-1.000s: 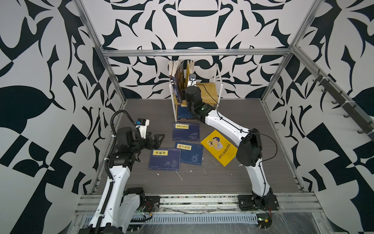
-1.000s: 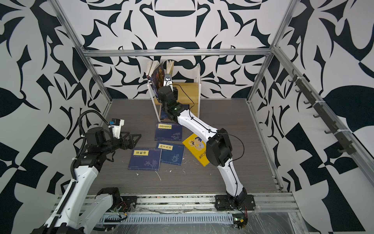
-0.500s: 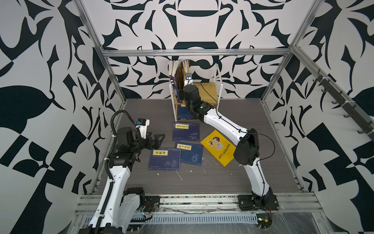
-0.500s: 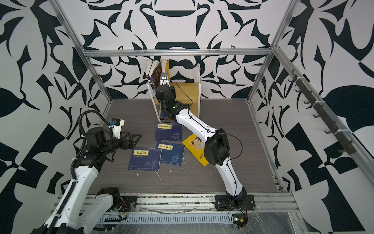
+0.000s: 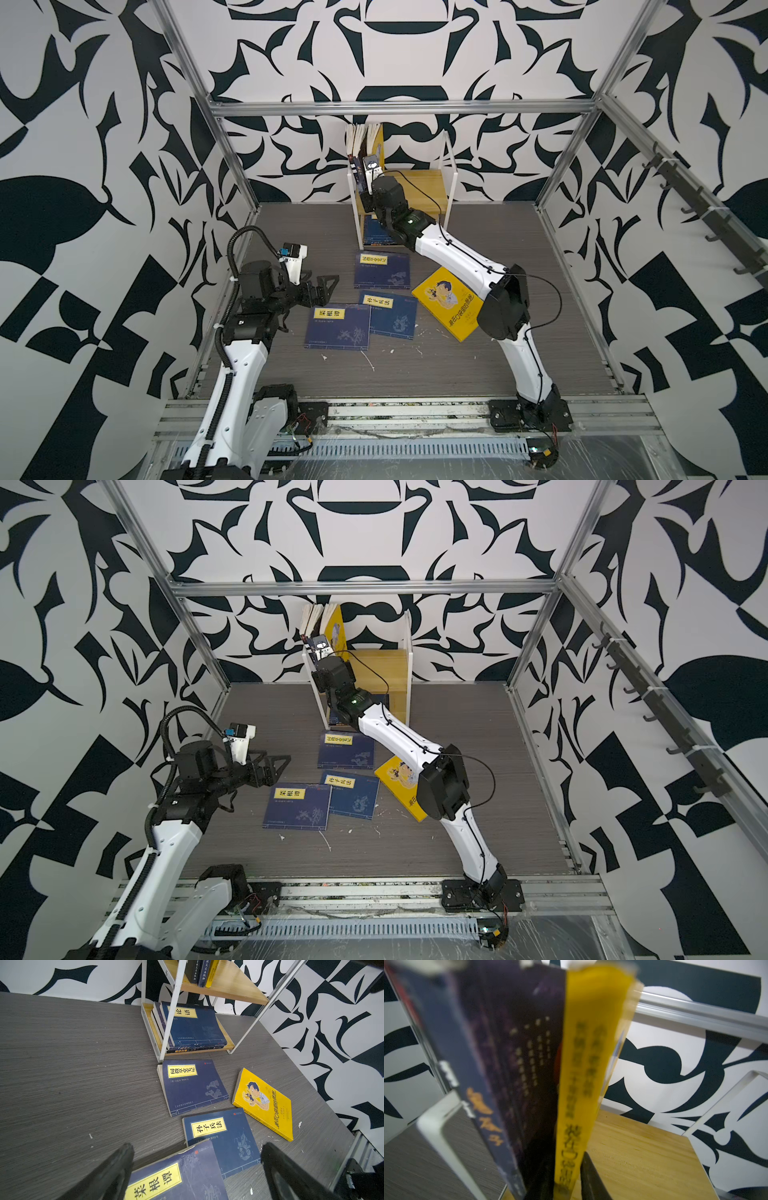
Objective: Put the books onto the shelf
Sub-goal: 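Lower the yellow book into the shelf beside the standing books with the right gripper, then push the yellow book upright against the shelved books with the right gripper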
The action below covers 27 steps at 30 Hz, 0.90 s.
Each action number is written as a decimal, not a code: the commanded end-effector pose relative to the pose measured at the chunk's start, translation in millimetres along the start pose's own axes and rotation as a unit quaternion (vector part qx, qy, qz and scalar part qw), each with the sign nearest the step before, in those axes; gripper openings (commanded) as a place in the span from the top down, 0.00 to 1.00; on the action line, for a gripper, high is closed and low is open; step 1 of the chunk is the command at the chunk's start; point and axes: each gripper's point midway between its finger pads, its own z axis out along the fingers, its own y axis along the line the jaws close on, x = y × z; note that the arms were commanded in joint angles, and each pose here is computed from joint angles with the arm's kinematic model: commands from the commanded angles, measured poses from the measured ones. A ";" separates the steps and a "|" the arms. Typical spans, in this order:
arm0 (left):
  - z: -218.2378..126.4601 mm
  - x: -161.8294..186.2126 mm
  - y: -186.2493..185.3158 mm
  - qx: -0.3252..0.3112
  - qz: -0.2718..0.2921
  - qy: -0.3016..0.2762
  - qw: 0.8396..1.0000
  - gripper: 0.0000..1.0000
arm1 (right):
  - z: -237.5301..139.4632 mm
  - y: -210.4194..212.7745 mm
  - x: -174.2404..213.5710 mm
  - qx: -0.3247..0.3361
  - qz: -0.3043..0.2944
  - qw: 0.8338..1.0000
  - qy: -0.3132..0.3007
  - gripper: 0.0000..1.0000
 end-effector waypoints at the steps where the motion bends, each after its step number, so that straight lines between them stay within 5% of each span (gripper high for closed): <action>1: 0.4 3.8 -3.3 0.011 0.002 0.000 1.000 0.00 | -21.0 -4.1 -35.7 -0.007 -0.012 0.999 -0.037 0.71; 14: -0.1 3.0 -1.1 0.009 -0.003 -0.001 1.000 0.00 | -41.4 -0.9 -32.8 -0.032 -0.055 0.997 -0.033 0.55; 27: -0.8 2.6 1.5 0.008 -0.009 -0.002 1.000 0.00 | -50.3 26.0 -50.6 -0.124 -0.102 0.986 -0.045 0.52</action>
